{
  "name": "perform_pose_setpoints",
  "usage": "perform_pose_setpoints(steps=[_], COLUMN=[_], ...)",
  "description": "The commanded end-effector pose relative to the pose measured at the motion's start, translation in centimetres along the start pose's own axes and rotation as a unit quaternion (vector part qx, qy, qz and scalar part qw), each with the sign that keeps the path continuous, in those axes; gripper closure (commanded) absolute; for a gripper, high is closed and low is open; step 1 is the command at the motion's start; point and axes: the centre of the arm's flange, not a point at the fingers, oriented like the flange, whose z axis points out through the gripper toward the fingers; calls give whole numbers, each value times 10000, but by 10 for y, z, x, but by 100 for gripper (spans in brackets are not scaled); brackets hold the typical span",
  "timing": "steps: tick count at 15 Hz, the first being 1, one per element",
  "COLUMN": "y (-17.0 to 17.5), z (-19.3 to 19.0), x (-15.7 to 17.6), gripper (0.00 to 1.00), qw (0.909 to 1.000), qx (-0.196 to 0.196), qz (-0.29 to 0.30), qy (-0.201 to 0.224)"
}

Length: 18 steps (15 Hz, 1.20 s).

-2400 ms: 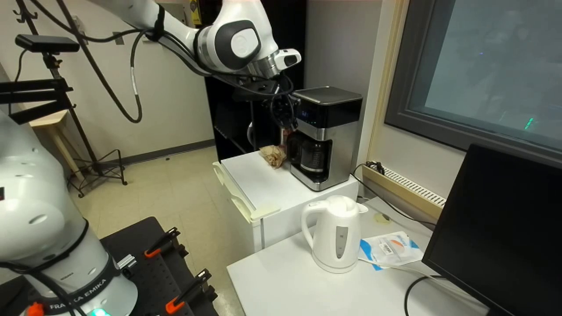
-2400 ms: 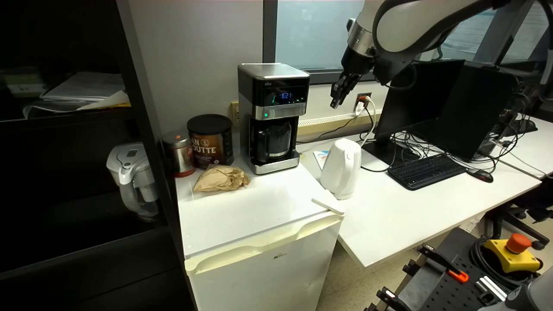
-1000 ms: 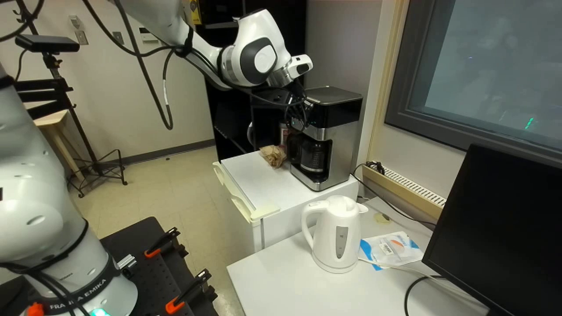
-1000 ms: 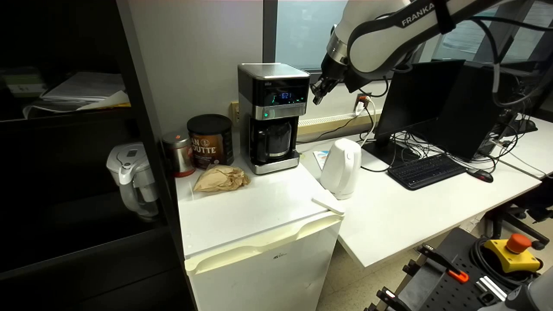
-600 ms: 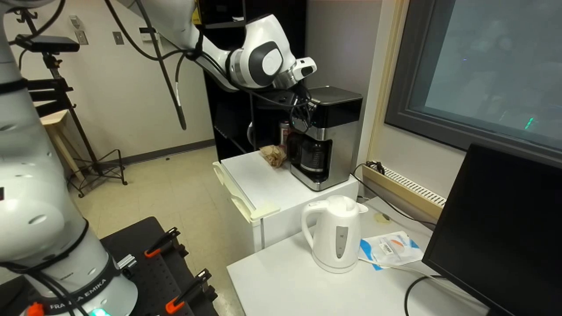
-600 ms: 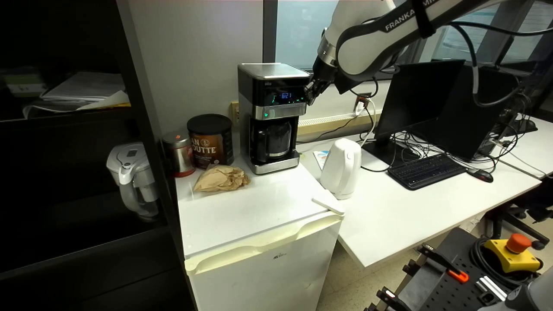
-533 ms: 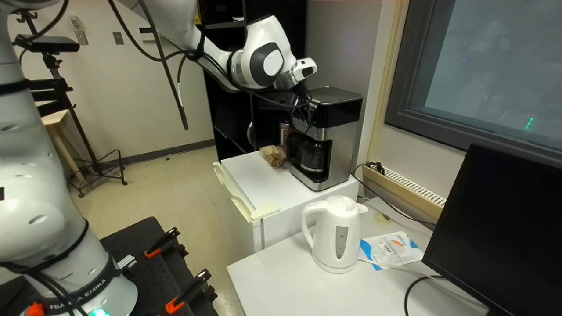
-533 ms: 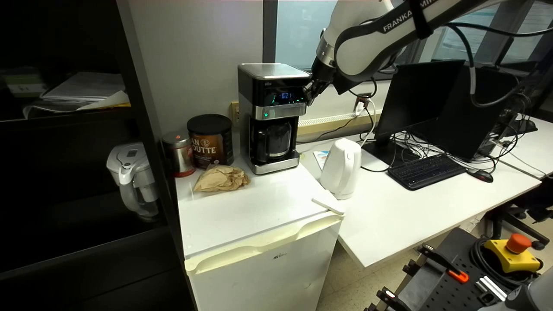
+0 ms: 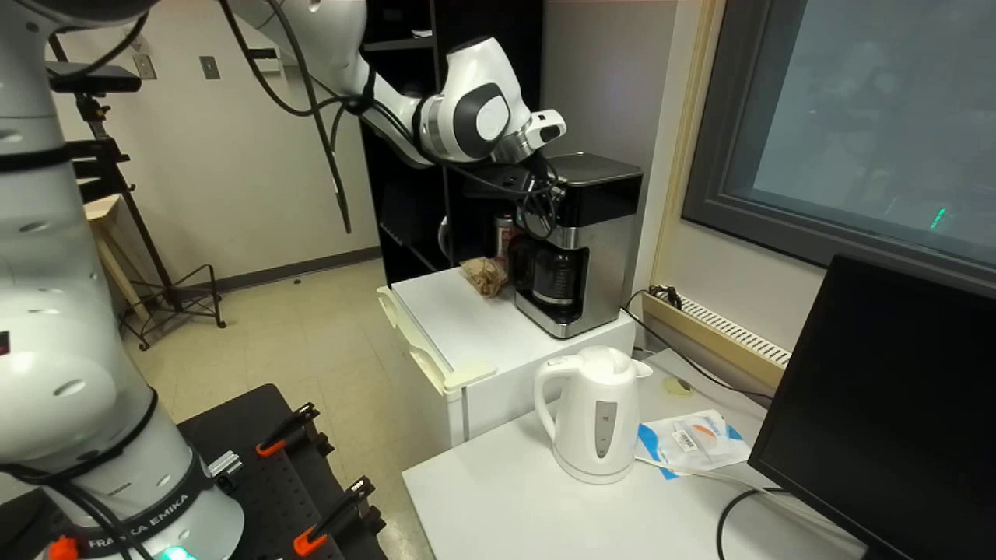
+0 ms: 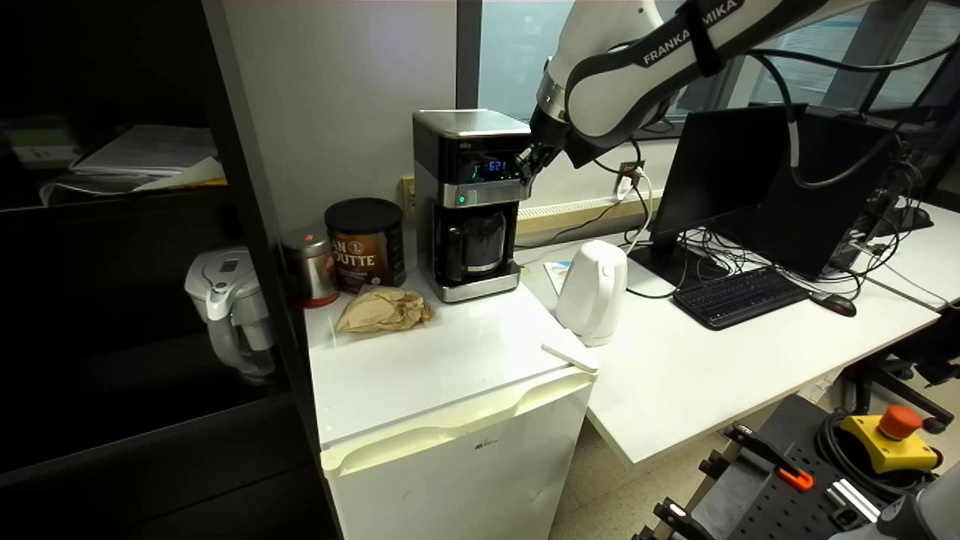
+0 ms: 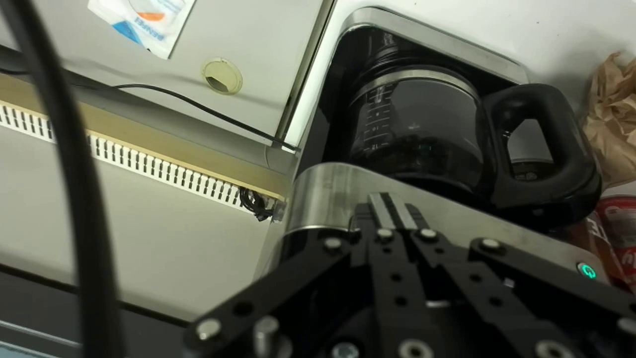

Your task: Press the coffee maker

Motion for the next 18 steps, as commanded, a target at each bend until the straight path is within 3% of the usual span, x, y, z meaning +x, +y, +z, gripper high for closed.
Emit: perform_pose_setpoints(steps=[1, 9, 18], y=[-4, -5, -32], z=[9, 9, -47], x=[14, 3, -64], gripper=[100, 100, 100], qw=[9999, 9999, 9914], qx=[-34, -23, -342], qz=[69, 7, -1262], qy=[-71, -132, -50])
